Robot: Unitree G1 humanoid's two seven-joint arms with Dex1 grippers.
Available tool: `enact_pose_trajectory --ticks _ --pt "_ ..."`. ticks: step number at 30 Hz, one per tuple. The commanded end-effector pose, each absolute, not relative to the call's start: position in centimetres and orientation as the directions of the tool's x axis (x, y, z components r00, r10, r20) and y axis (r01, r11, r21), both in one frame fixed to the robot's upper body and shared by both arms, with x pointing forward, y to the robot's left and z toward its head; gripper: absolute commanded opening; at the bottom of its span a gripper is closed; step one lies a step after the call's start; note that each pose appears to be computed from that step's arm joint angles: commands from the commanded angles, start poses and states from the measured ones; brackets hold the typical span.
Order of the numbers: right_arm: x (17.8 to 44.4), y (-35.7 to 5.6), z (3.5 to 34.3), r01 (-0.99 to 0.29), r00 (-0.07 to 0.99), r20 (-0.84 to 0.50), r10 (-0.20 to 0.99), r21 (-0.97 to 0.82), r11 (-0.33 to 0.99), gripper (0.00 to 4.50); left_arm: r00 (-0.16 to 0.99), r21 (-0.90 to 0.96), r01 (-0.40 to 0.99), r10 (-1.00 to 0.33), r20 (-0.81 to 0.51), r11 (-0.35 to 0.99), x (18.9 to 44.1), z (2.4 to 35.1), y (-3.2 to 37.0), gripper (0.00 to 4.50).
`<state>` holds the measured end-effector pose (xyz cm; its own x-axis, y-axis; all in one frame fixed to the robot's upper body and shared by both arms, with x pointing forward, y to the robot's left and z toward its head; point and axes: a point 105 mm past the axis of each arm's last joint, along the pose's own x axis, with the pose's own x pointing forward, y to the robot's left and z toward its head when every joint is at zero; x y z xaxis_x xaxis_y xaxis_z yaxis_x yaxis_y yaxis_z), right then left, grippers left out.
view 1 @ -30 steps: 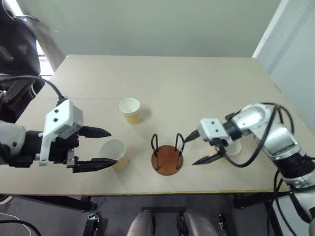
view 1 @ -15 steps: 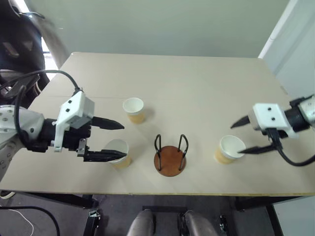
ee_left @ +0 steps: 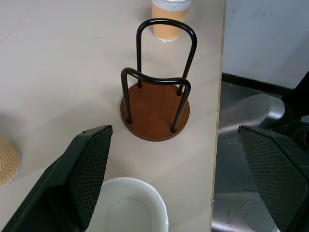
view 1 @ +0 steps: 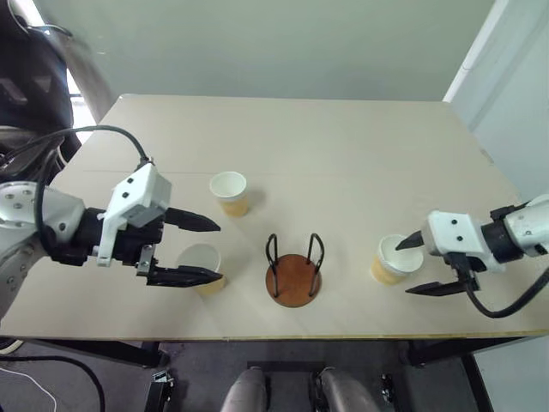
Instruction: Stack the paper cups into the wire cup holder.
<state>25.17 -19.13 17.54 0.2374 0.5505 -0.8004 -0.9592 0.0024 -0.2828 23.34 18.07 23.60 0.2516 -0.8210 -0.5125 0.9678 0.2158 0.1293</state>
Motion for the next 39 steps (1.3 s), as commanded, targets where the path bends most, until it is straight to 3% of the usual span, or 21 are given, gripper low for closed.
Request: enact_pose_trajectory --ticks 1,8,9,13,20,33,39 --pt "25.3 -19.0 17.3 -0.953 0.247 -0.800 0.546 -0.302 -0.011 3.88 0.273 0.180 0.961 -0.817 -0.508 0.209 22.9 24.8 18.0 4.50" --pt "26.4 -19.0 16.2 -0.951 0.265 -0.800 0.539 -0.308 0.011 3.88 0.289 0.179 0.957 -0.807 -0.515 0.228 22.9 24.5 18.1 4.50" --pt "26.4 -19.0 16.1 -0.952 0.262 -0.800 0.539 -0.306 0.009 3.71 0.291 0.179 0.956 -0.806 -0.515 0.231 22.9 24.5 18.1 4.50" --pt "26.8 -19.0 16.0 -0.952 0.261 -0.801 0.539 -0.307 0.005 2.62 0.298 0.180 0.954 -0.803 -0.516 0.238 22.9 24.4 18.1 4.50" --pt "26.9 -19.1 15.9 -0.952 0.254 -0.807 0.533 -0.305 -0.007 0.02 0.308 0.201 0.950 -0.817 -0.487 0.239 22.7 25.2 18.1 4.50" --pt "27.1 -19.3 15.9 -0.955 0.242 -0.818 0.521 -0.297 -0.023 0.02 0.359 0.312 0.925 -0.774 -0.521 0.219 21.5 30.1 19.8 4.50" --pt "27.4 -19.2 15.9 -0.953 0.241 -0.819 0.520 -0.301 -0.032 0.02 0.353 0.304 0.927 -0.778 -0.520 0.217 21.3 30.1 19.7 4.50"
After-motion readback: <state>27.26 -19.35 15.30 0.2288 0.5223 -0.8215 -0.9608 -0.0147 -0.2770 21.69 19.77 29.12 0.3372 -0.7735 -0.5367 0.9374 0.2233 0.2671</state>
